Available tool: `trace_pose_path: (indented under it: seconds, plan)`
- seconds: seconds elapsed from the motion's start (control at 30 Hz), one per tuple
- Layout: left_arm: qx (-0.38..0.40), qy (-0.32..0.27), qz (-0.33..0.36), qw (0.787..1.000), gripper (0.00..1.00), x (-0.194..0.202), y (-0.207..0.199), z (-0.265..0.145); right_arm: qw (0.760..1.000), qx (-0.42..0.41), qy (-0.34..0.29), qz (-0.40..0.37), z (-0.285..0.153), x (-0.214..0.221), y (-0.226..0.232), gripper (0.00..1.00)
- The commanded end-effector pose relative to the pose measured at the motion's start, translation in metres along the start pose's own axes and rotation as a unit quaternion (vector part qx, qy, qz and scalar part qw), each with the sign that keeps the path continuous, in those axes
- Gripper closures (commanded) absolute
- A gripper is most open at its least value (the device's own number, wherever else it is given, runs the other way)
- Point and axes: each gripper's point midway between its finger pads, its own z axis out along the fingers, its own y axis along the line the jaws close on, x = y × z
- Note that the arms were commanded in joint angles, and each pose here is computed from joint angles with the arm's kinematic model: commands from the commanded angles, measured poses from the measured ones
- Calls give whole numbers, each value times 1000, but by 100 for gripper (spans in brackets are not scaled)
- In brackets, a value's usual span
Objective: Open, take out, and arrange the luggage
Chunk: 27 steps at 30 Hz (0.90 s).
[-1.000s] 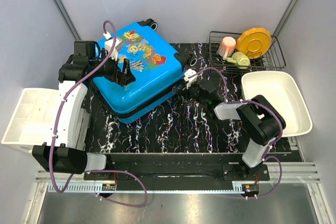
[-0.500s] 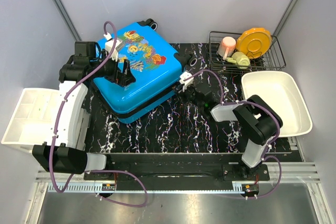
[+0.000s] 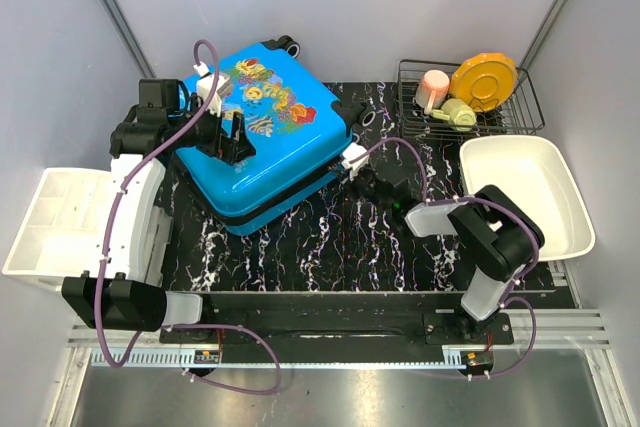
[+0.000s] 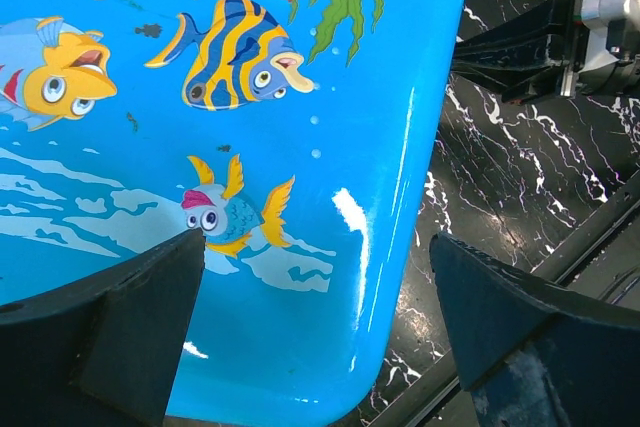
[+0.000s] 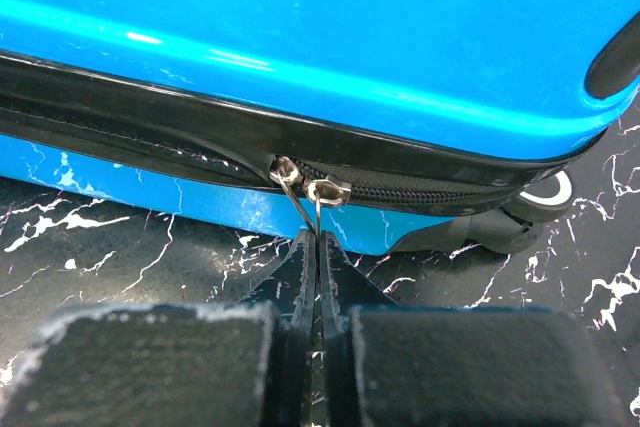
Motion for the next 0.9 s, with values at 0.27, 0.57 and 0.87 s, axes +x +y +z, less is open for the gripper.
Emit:
trace_pose_path:
  seconds: [0.27, 0.57, 0.87]
  plan:
    - [-11, -12, 2, 1000, 1, -1, 15, -3, 998, 57, -22, -19, -6, -31, -40, 100]
    - [-78, 34, -60, 995, 2, 28, 73, -2, 998, 54, -6, -37, -7, -25, -70, 100]
    - [-101, 52, -72, 991, 3, 35, 99, 0, 995, 102, 6, 7, -14, -17, -127, 100]
